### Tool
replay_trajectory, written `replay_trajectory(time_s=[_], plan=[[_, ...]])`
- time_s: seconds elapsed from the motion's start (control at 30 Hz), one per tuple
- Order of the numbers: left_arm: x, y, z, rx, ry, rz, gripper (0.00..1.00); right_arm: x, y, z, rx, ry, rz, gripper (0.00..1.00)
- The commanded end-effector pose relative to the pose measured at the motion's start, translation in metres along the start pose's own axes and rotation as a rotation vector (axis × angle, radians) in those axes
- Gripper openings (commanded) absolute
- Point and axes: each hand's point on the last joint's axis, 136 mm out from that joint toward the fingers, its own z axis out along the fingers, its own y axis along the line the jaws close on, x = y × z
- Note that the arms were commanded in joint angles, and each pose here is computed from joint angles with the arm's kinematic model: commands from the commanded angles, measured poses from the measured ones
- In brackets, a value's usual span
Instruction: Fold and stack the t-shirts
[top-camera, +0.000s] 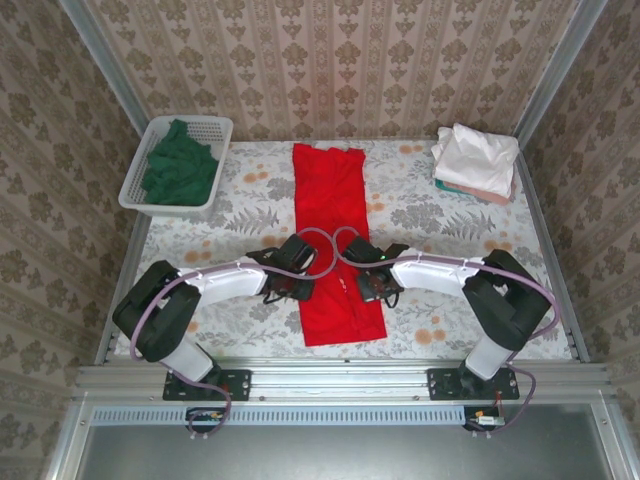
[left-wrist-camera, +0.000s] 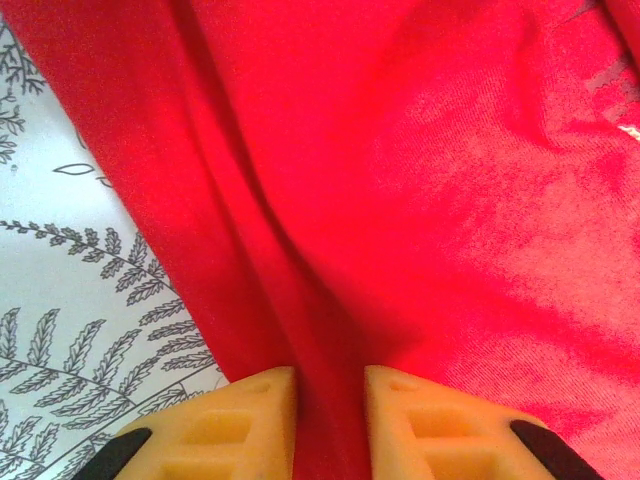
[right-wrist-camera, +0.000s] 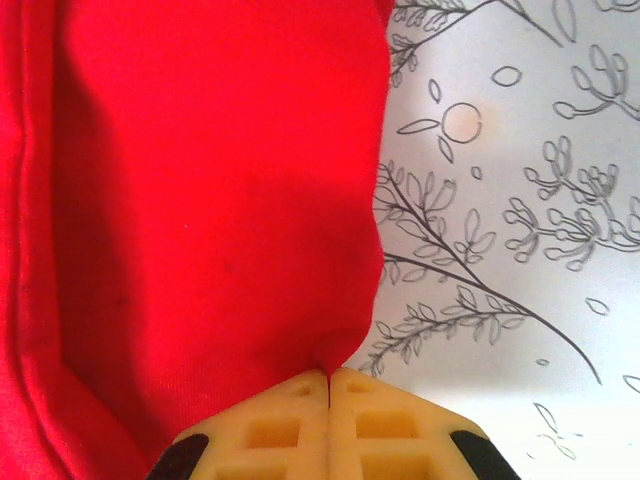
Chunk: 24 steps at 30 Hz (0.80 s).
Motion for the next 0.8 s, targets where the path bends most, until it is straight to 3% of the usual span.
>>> replay_trajectory(time_s=[0.0,0.3,0.37,0.47,0.7,0.77], plan=[[0.018,0.010,0.005,-0.029,0.051,0.014,0.25,0.000,-0.017,-0.019,0.037,-0.033,0.002,0.03],[0.019,0.013,0.008,-0.032,0.057,0.022,0.24,0.012,-0.045,-0.019,0.040,-0.023,0.057,0.00],[0.020,0.013,0.009,-0.033,0.060,0.025,0.24,0.015,-0.046,-0.016,0.029,-0.004,0.061,0.27],[0.020,0.011,0.009,-0.021,0.063,0.024,0.25,0.013,-0.039,-0.019,-0.002,0.005,0.054,0.41],[0.011,-0.002,-0.001,0.042,0.026,0.016,0.41,0.003,0.023,-0.045,-0.189,-0.080,-0.033,0.41],[0.007,-0.007,-0.010,0.060,-0.004,0.019,0.52,0.008,0.030,-0.040,-0.178,-0.056,-0.054,0.36]])
